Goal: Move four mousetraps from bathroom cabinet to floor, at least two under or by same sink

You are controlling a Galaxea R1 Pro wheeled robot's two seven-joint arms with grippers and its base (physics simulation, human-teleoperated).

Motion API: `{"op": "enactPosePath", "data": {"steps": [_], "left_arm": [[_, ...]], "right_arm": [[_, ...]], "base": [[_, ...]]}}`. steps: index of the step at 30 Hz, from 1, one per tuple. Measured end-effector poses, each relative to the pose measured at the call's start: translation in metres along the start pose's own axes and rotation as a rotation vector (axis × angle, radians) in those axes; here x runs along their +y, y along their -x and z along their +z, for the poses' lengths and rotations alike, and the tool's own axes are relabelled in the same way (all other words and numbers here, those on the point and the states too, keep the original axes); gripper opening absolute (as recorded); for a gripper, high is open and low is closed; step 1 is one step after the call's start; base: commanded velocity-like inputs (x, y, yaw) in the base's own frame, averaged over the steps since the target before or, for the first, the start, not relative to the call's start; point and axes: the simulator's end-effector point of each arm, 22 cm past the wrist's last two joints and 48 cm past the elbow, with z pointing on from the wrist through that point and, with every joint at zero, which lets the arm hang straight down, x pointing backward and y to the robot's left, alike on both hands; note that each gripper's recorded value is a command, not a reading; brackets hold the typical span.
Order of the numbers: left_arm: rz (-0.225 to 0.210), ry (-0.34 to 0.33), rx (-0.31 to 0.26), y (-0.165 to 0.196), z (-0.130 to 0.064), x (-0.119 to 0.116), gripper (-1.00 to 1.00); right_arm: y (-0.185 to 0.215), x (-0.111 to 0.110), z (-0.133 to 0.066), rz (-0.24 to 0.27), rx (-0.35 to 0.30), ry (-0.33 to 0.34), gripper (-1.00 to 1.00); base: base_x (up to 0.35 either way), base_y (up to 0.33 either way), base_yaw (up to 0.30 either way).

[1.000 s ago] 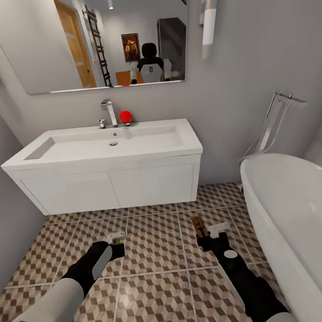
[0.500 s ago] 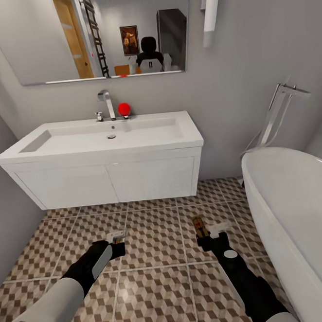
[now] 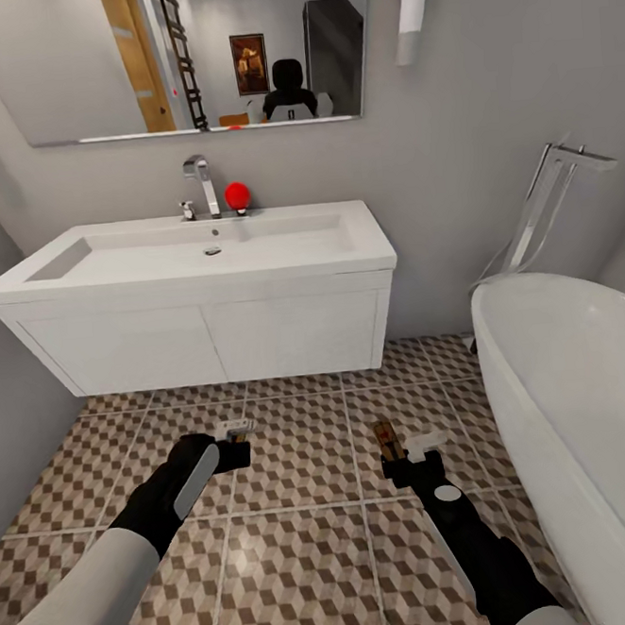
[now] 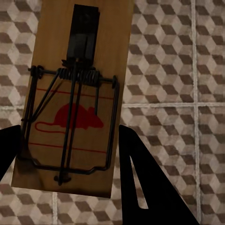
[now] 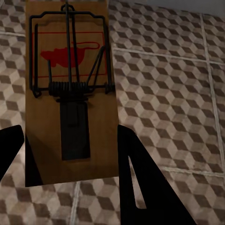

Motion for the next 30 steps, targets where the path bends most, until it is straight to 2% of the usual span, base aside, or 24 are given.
{"op": "enactPosePath", "data": {"steps": [20, 30], "left_arm": [[0.000, 0.008, 0.035, -0.037, 0.047, 0.009, -1.00], [-0.006, 0.019, 0.077, -0.068, 0.076, 0.016, -1.00]], "right_arm": [[-0.051, 0.007, 0.029, 0.002, 0.031, 0.004, -1.00], [-0.078, 0.010, 0.043, 0.002, 0.047, 0.006, -1.00]], "base": [[0.000, 0.000, 0.000], [0.000, 0.000, 0.000]]}}
